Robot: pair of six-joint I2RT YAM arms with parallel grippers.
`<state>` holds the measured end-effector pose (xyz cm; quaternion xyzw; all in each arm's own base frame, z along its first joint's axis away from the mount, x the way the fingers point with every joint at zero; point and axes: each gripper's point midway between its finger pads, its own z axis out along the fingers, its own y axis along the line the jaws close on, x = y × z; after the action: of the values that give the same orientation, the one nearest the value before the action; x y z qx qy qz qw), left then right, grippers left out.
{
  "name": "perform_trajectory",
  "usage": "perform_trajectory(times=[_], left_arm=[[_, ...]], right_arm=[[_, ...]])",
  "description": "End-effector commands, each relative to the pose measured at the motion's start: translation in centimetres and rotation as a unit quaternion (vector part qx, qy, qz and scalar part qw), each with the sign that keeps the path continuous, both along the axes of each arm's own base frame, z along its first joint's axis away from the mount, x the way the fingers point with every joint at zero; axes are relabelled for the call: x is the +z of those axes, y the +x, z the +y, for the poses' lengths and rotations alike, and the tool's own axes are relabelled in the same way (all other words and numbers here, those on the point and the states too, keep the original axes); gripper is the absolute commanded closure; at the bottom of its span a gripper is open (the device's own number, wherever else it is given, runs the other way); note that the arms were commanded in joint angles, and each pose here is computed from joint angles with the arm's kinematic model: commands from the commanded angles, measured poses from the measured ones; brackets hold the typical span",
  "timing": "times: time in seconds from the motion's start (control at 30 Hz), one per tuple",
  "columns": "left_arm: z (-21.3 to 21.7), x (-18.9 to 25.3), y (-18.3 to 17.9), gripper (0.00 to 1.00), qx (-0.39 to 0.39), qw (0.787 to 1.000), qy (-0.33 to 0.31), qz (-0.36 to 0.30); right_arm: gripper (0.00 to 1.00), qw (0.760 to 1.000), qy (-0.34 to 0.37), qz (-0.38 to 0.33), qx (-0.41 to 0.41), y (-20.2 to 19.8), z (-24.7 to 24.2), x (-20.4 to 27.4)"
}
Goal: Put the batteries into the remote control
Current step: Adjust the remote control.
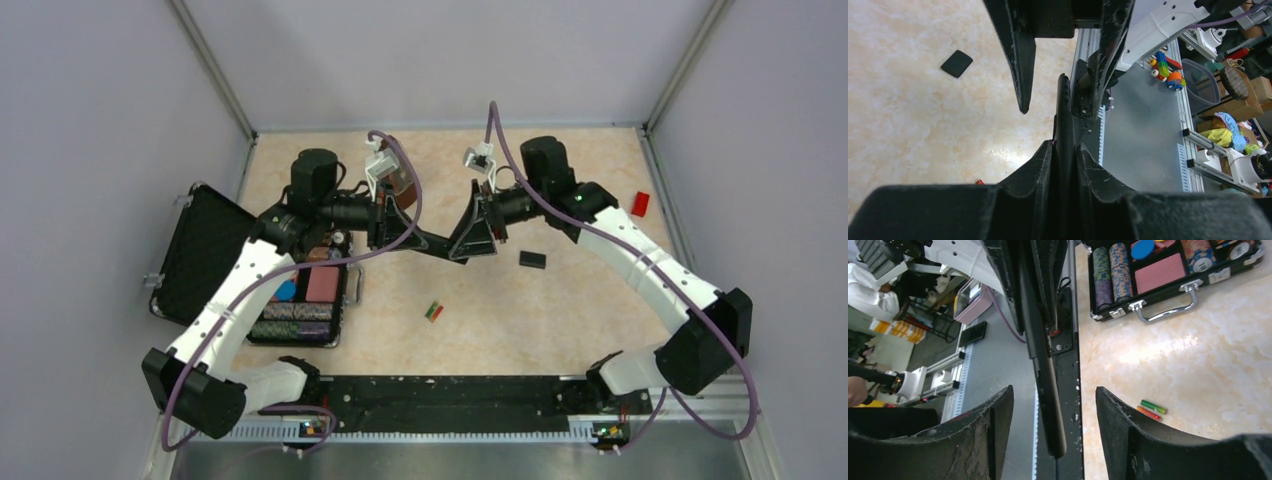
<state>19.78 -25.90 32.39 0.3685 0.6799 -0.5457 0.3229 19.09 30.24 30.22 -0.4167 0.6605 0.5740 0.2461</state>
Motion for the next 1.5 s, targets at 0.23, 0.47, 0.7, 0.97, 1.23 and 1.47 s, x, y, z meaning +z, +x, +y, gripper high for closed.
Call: perform_trajectory(times=[0.23,0.47,0.7,0.97,1.23,1.47], left_arm=[[-0.2,3.4,-0.6,0.95,-0.032,0.998,-0.032,-0.033],[-0.6,8.0,0.2,0.48,0.002,0.994,-0.096,-0.053],[1.4,13.5,4.5,0.34,0.208,0.952,-0.213,-0.076],[3.0,18.0,6.2,0.34,0.257,0.895,-0.363,-0.034],[1.1,18.8,6.7,0.51,0.193,0.903,-0.384,-0.019],[0.7,18.3,6.3,0.51,0.186,0.911,-0.366,-0.036]], right_arm=[[1.00,0.999,0.003,-0.013,0.042,-0.9,1.6,1.4],[1.00,0.998,0.020,-0.051,0.002,0.3,2.0,4.2],[1.00,0.986,0.119,-0.082,-0.088,2.6,2.7,10.6],[1.00,0.957,0.257,-0.070,-0.113,3.0,3.0,16.7],[1.00,0.959,0.263,-0.031,-0.099,3.2,4.0,15.9],[1.00,0.957,0.265,-0.002,-0.115,4.1,4.4,15.4]])
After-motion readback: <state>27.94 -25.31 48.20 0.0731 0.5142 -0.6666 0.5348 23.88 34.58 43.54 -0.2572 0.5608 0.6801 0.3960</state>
